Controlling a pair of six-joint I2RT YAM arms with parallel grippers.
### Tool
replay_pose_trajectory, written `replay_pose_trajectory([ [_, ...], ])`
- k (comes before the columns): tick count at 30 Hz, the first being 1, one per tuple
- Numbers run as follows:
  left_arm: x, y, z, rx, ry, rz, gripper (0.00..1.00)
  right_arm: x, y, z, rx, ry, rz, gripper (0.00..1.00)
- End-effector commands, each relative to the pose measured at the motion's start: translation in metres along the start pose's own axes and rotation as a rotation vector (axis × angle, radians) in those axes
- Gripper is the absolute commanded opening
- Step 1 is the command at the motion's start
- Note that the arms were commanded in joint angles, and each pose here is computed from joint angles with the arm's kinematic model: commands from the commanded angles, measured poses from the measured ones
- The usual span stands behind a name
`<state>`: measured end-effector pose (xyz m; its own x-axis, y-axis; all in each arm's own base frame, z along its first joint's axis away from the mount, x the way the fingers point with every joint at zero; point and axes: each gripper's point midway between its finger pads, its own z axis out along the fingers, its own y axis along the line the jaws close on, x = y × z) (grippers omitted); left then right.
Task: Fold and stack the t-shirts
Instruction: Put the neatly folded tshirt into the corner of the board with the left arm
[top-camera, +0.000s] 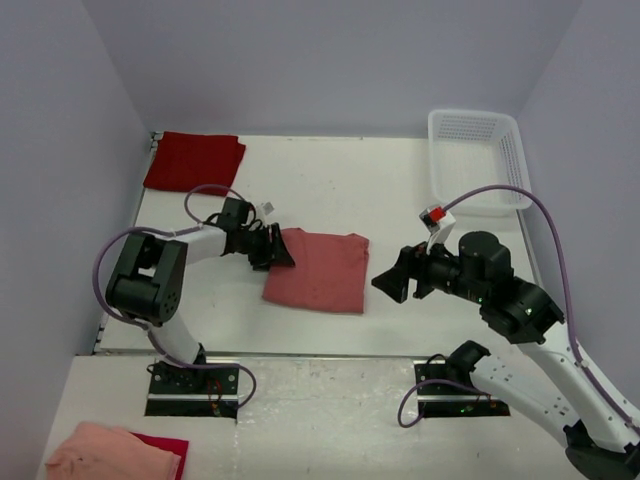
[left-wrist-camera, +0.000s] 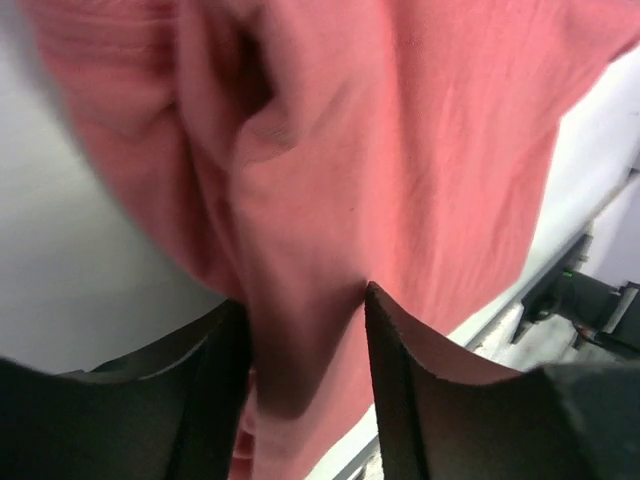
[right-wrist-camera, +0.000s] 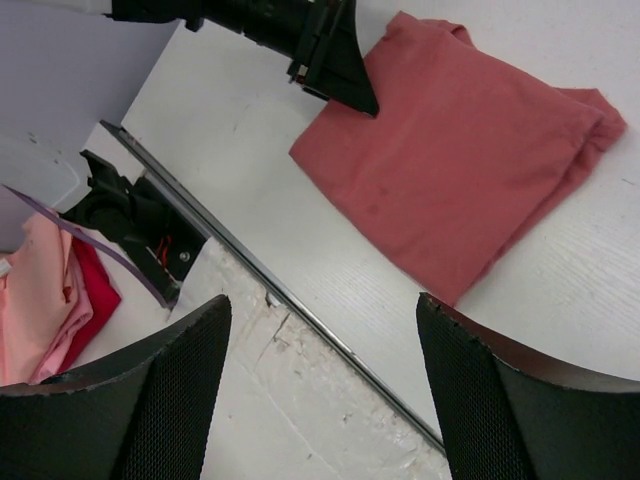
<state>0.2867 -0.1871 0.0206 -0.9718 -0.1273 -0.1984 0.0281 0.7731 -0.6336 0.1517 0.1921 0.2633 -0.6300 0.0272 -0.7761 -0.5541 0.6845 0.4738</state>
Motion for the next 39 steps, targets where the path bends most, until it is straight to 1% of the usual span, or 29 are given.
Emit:
replay_pose_trajectory([
  [1, 0.037, 0.027, 0.046, -0.064, 0.070, -0.036, 0.49, -0.003, 0.003, 0.000, -0.012, -0.019, 0.018, 0.76],
  [2, 0.045, 0.033, 0.057, -0.069, 0.103, -0.064, 0.39, -0.002, 0.005, 0.000, -0.024, -0.019, 0.024, 0.76],
  [3, 0.049, 0.036, 0.062, -0.066, 0.109, -0.071, 0.29, -0.001, 0.006, -0.001, -0.032, -0.015, 0.024, 0.76],
  [4, 0.040, 0.034, 0.069, -0.046, 0.069, -0.048, 0.00, 0.000, 0.006, -0.002, -0.028, -0.010, 0.028, 0.76],
  [7, 0.042, 0.043, 0.083, -0.047, 0.083, -0.058, 0.00, 0.004, 0.008, -0.004, -0.037, 0.003, 0.039, 0.76],
  [10, 0.029, 0.042, 0.091, -0.036, 0.054, -0.021, 0.00, 0.010, 0.002, -0.002, -0.017, 0.021, 0.048, 0.76],
  [11, 0.025, 0.041, 0.092, -0.031, 0.050, 0.007, 0.00, 0.010, 0.001, -0.001, -0.012, 0.020, 0.053, 0.76],
  [14, -0.002, 0.023, 0.082, -0.025, -0.026, 0.118, 0.00, 0.011, 0.003, 0.002, -0.026, 0.022, 0.058, 0.76],
  [17, -0.032, 0.010, 0.055, -0.089, -0.118, 0.218, 0.00, 0.015, -0.002, 0.008, -0.009, 0.037, 0.061, 0.75],
  [18, -0.051, 0.003, 0.045, -0.124, -0.177, 0.247, 0.00, 0.015, -0.004, 0.009, 0.001, 0.040, 0.064, 0.75],
  [19, -0.054, -0.001, 0.025, -0.170, -0.185, 0.255, 0.00, 0.016, -0.005, 0.011, 0.010, 0.055, 0.067, 0.75],
  [20, -0.064, -0.006, 0.014, -0.193, -0.215, 0.299, 0.00, 0.016, -0.005, 0.011, 0.008, 0.061, 0.064, 0.75],
  [21, -0.084, -0.014, -0.001, -0.228, -0.278, 0.324, 0.00, 0.016, -0.004, 0.012, 0.004, 0.062, 0.067, 0.75],
  [22, -0.091, -0.022, -0.019, -0.258, -0.305, 0.339, 0.00, 0.014, -0.002, 0.013, -0.003, 0.059, 0.067, 0.75],
  [23, -0.111, -0.036, -0.035, -0.271, -0.357, 0.390, 0.00, 0.014, -0.001, 0.013, -0.008, 0.063, 0.069, 0.75],
  [26, -0.134, -0.043, -0.064, -0.356, -0.427, 0.466, 0.00, 0.014, -0.004, 0.016, 0.008, 0.078, 0.071, 0.75],
  [27, -0.149, -0.051, -0.075, -0.369, -0.463, 0.490, 0.00, 0.014, -0.006, 0.017, 0.018, 0.085, 0.070, 0.75],
  [28, -0.153, -0.048, -0.076, -0.386, -0.445, 0.526, 0.00, 0.016, -0.007, 0.019, 0.024, 0.097, 0.070, 0.74],
  [29, -0.166, -0.057, -0.084, -0.389, -0.469, 0.545, 0.00, 0.019, -0.009, 0.022, 0.031, 0.117, 0.065, 0.74],
  [31, -0.178, -0.048, -0.089, -0.413, -0.464, 0.552, 0.00, 0.021, -0.010, 0.024, 0.034, 0.130, 0.065, 0.74],
  [32, -0.189, -0.052, -0.096, -0.414, -0.488, 0.563, 0.00, 0.021, -0.010, 0.024, 0.031, 0.128, 0.059, 0.74],
  [33, -0.198, -0.042, -0.102, -0.443, -0.499, 0.549, 0.00, 0.023, -0.011, 0.025, 0.029, 0.133, 0.057, 0.74],
  [34, -0.204, -0.033, -0.101, -0.465, -0.482, 0.563, 0.00, 0.023, -0.011, 0.025, 0.025, 0.132, 0.056, 0.74],
  [35, -0.216, -0.035, -0.107, -0.467, -0.501, 0.569, 0.00, 0.024, -0.010, 0.026, 0.021, 0.137, 0.053, 0.73],
  [36, -0.225, -0.025, -0.112, -0.467, -0.501, 0.552, 0.00, 0.025, -0.010, 0.027, 0.020, 0.143, 0.053, 0.74],
  [37, -0.230, -0.013, -0.103, -0.472, -0.474, 0.542, 0.00, 0.027, -0.009, 0.027, 0.011, 0.152, 0.054, 0.74],
  [38, -0.247, -0.010, -0.115, -0.488, -0.499, 0.562, 0.00, 0.028, -0.008, 0.028, 0.002, 0.159, 0.054, 0.74],
  [39, -0.253, -0.004, -0.113, -0.502, -0.491, 0.559, 0.00, 0.030, -0.009, 0.031, 0.003, 0.172, 0.058, 0.74],
])
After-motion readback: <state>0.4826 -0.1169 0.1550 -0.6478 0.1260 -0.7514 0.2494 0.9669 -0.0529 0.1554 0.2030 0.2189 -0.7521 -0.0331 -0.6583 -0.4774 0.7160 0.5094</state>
